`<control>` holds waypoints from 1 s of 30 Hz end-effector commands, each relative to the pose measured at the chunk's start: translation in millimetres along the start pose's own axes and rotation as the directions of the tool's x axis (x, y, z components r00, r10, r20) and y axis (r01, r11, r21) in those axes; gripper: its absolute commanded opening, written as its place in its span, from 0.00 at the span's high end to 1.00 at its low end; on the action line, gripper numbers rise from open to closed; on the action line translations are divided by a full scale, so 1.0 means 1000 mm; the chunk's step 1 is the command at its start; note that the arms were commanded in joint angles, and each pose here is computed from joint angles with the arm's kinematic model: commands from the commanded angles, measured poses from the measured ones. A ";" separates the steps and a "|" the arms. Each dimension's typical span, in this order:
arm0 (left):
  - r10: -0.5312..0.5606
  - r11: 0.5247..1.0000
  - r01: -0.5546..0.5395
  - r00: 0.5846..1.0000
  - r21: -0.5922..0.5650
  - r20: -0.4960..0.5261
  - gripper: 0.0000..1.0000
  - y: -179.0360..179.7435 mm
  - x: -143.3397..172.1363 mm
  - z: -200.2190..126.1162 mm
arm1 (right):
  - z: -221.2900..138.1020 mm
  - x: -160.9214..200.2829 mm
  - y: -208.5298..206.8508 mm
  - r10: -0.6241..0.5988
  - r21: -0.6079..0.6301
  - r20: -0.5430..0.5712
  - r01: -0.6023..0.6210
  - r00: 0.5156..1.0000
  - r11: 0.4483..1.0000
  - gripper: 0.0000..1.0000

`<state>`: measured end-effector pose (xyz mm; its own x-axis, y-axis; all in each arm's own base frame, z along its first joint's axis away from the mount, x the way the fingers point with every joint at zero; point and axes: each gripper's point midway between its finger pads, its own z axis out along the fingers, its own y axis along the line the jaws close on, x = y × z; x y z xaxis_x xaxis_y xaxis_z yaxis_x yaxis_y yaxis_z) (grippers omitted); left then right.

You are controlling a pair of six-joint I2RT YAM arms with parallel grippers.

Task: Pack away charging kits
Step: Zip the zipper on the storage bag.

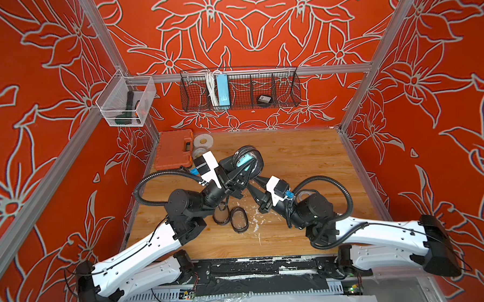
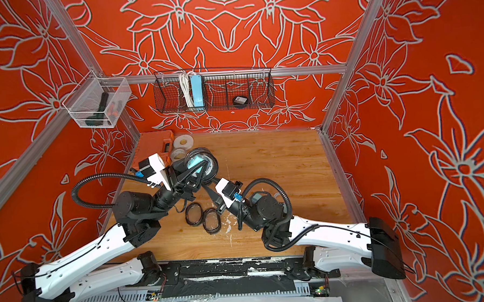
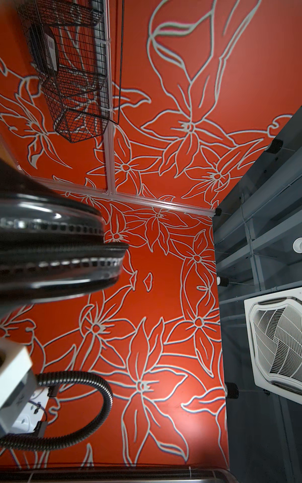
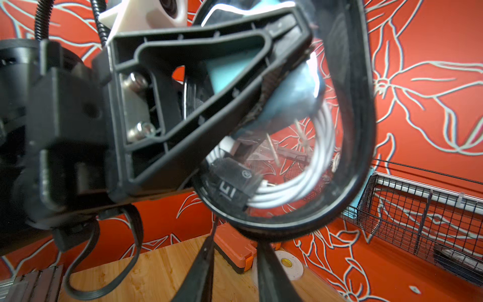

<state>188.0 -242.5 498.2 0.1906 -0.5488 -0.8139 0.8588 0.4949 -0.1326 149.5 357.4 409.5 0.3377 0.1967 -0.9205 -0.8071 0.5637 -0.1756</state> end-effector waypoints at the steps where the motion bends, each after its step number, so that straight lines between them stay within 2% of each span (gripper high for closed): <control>1: 0.020 1.000 -0.019 0.997 -0.002 0.074 1.00 -0.003 -0.018 -0.005 | 0.005 -0.024 -0.004 0.032 0.011 0.063 -0.033 0.997 0.999 0.72; 10: 0.033 0.999 -0.030 0.997 -0.038 0.073 1.00 0.005 -0.007 -0.007 | 0.010 -0.023 0.000 0.046 -0.002 0.056 -0.046 0.997 0.999 0.74; 16: 0.042 0.998 -0.037 0.996 -0.059 0.082 1.00 0.008 -0.009 -0.005 | 0.013 -0.021 0.007 0.047 -0.039 0.053 -0.045 0.997 0.998 0.69; 30: 0.057 0.996 -0.052 0.996 -0.077 0.071 1.00 0.012 0.000 -0.006 | 0.017 -0.025 0.003 0.071 -0.018 0.045 -0.071 0.996 0.997 0.68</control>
<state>197.8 -232.3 493.4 0.2514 -0.5658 -0.7853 0.8111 0.5658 -0.1481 149.7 374.6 410.1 0.2930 0.1990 -0.9352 -0.8366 0.5268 -0.1500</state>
